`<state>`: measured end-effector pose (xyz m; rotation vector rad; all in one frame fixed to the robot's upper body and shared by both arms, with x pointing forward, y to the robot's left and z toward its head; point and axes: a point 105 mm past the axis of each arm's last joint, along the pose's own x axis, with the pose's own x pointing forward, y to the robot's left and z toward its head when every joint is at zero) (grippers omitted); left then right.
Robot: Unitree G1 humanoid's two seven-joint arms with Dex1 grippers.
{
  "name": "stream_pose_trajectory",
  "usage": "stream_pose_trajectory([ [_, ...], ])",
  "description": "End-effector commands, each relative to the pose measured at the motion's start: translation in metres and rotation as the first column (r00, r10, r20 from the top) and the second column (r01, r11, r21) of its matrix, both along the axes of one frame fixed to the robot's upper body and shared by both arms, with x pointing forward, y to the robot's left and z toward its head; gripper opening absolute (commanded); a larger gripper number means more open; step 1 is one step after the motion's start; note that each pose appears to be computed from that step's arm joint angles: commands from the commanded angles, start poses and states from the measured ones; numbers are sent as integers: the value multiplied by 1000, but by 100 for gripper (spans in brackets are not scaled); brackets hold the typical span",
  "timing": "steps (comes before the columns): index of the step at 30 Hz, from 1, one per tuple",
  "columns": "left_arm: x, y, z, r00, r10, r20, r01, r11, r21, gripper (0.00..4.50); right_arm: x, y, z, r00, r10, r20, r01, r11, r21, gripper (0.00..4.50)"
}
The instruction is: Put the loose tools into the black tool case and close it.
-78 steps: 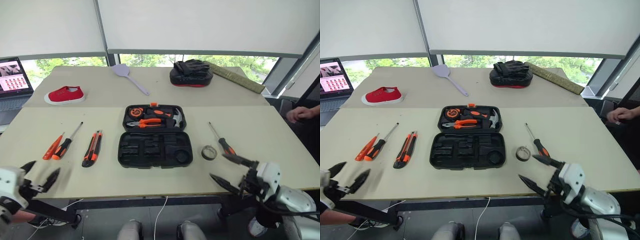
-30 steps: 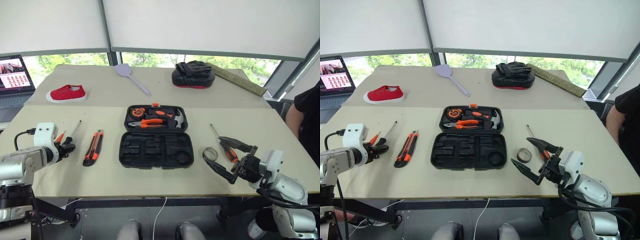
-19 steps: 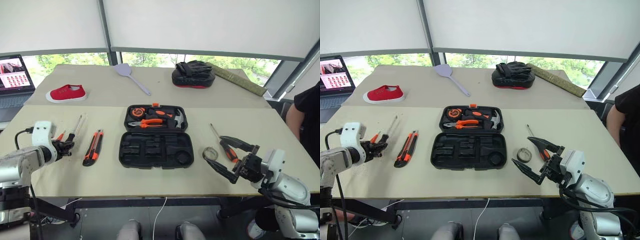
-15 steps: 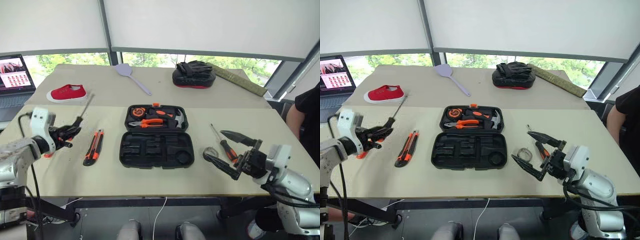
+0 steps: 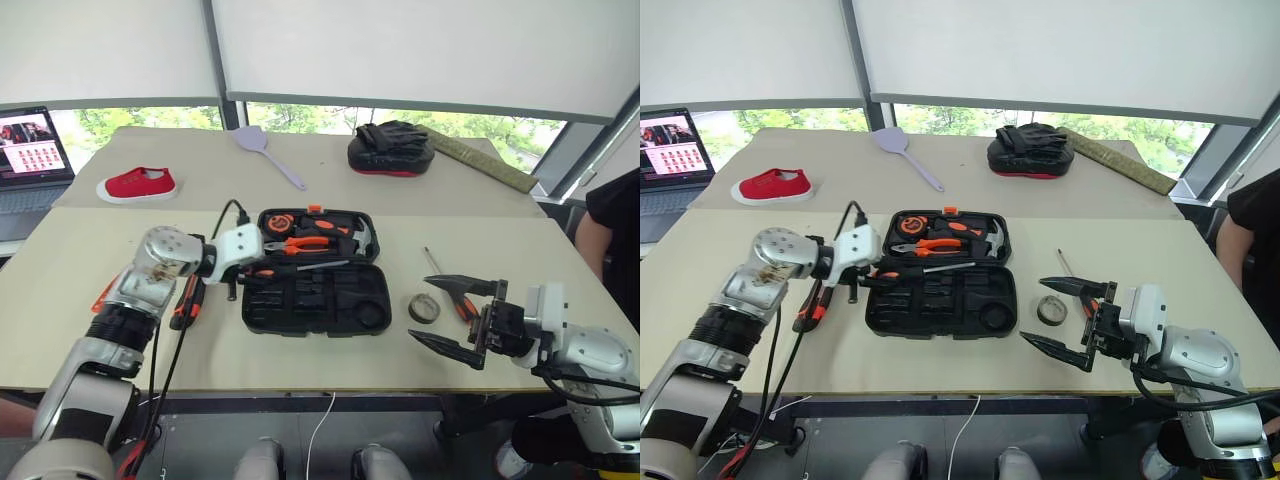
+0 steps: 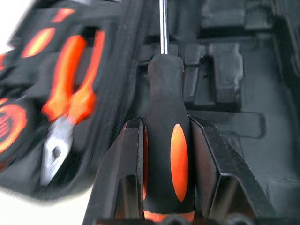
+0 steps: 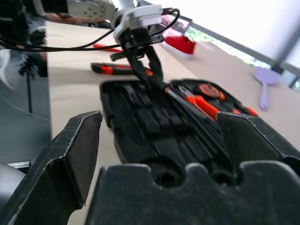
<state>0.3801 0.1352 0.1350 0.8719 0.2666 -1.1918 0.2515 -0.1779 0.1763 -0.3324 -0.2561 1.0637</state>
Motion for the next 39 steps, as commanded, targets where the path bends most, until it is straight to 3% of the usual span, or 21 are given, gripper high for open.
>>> stream_pose_trajectory([
  [1,15,4,7,996,18,90,-24,998,63,93,1,-13,13,996,-66,56,65,998,10,450],
  [11,21,-13,2,991,-49,126,39,996,79,93,-6,-14,7,994,-100,41,99,995,10,450],
  [13,19,-13,1,992,-59,112,50,996,76,194,-6,-13,6,994,-100,35,100,995,10,450],
  [17,19,-17,16,981,-62,182,65,998,-14,318,-7,-13,5,995,-103,21,102,995,13,450],
  [19,19,-20,28,989,-6,145,32,983,-182,384,-8,-14,3,994,-108,7,108,994,18,450],
  [22,22,-18,48,994,94,58,-63,911,-408,384,-8,-17,3,992,-127,-18,128,990,51,450],
  [25,21,-16,36,988,153,-33,-151,883,-444,306,-8,-17,1,990,-136,-30,138,988,62,450],
  [29,19,-23,10,962,222,-162,-273,843,-464,148,-5,-17,-1,987,-159,-34,161,983,84,450],
  [33,12,-31,-10,954,258,-153,-299,856,-422,3,-5,-17,-2,984,-175,-30,177,980,89,450],
  [35,9,-36,-16,949,266,-168,-313,848,-428,3,-6,-19,-3,982,-187,-33,189,977,94,450],
  [39,3,-37,-40,949,261,-175,-305,899,-315,3,-11,-20,-13,976,-207,-64,213,972,96,450],
])
